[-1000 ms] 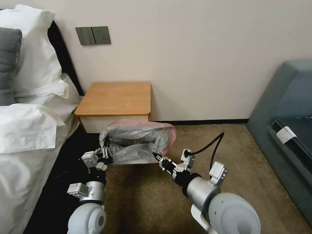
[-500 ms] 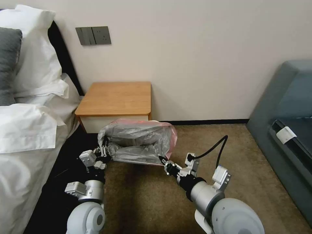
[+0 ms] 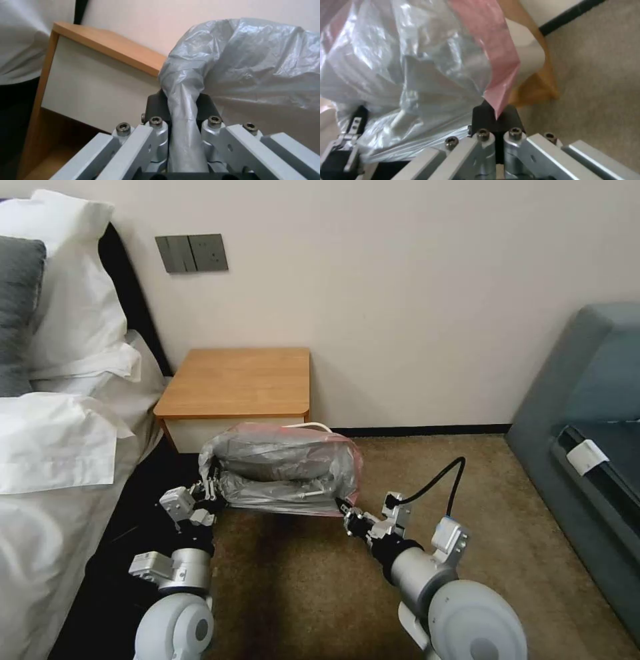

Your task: Pick up the garbage bag from the table and place it over the trash can.

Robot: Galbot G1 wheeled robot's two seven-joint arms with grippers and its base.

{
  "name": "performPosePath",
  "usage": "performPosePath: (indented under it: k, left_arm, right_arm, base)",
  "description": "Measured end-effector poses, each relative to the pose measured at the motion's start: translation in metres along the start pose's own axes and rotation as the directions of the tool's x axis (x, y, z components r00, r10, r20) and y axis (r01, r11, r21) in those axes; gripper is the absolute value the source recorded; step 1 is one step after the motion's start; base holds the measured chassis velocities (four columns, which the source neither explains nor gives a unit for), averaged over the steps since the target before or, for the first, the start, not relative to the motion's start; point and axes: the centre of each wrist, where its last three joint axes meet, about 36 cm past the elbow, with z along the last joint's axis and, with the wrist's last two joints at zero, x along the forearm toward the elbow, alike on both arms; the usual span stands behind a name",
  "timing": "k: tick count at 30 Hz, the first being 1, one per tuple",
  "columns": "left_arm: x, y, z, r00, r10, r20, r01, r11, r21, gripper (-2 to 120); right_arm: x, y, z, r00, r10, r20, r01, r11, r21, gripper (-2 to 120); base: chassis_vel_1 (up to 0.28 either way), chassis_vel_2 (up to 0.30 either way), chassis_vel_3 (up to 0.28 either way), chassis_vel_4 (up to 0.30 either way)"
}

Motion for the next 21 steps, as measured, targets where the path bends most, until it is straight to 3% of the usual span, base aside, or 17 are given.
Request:
performPosePath:
  k: [4,13,16,21]
  left_arm:
    - [0.0,0.001,-0.001,1.0,-0.001,0.0,0.001,1.0,0.002,8]
    - [-0.004,0.009,-0.001,0.999,-0.032,0.006,0.032,0.999,-0.001,8]
    - [-0.007,0.012,-0.002,0.999,-0.047,0.004,0.047,0.999,0.005,8]
    - [-0.009,0.014,-0.002,0.999,-0.054,0.004,0.054,0.999,0.009,8]
  right_arm:
    - [-0.002,-0.002,-0.001,1.0,-0.013,0.011,0.012,0.999,0.031,0]
    - [0.015,-0.021,0.011,0.998,-0.009,0.057,-0.005,0.971,0.237,32]
    - [0.028,-0.033,0.021,0.993,-0.039,0.111,-0.001,0.939,0.344,46]
    - [0.037,-0.044,0.027,0.984,-0.092,0.155,0.019,0.908,0.418,60]
  base:
    - [0.0,0.0,0.0,0.0]
    - [0.0,0.0,0.0,0.0]
    - [0.0,0.0,0.0,0.0]
    - [0.0,0.0,0.0,0.0]
